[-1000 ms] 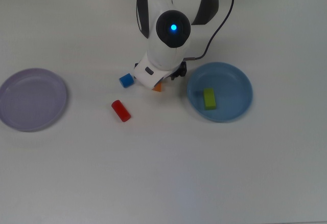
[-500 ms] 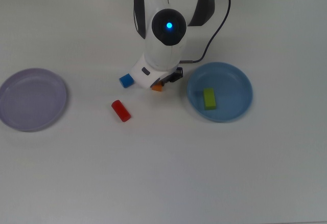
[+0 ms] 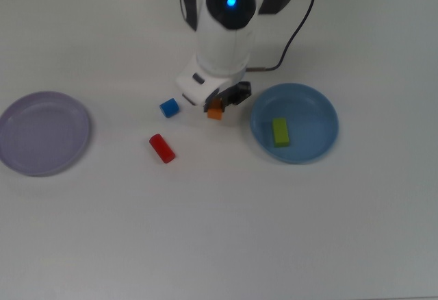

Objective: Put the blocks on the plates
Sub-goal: 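Carry the orange block onto the light blue plate and release, then move the gripper to the red block and grasp it, then carry the red block to the lavender plate and release it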

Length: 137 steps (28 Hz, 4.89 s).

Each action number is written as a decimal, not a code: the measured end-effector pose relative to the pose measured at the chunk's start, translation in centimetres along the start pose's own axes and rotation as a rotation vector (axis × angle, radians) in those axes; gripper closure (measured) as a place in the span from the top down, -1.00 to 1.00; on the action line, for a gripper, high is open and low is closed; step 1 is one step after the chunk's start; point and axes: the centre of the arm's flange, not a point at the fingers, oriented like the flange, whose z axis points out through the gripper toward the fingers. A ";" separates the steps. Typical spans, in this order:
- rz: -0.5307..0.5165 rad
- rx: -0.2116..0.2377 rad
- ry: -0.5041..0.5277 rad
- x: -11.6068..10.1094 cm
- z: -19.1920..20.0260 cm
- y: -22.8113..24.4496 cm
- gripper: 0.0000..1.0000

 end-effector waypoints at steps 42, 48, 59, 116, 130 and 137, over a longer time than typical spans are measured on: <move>-0.233 0.050 0.168 0.2 1.3 -18.6 0.43; -0.186 0.049 0.233 2.1 -1.9 -16.1 0.94; 0.006 -0.023 0.252 5.4 -3.4 0.2 1.00; -0.013 0.042 0.158 1.5 0.3 27.6 -0.32; 0.131 0.009 0.119 -1.1 2.3 34.9 -0.32; 0.148 0.012 0.093 -1.5 4.0 35.8 -0.32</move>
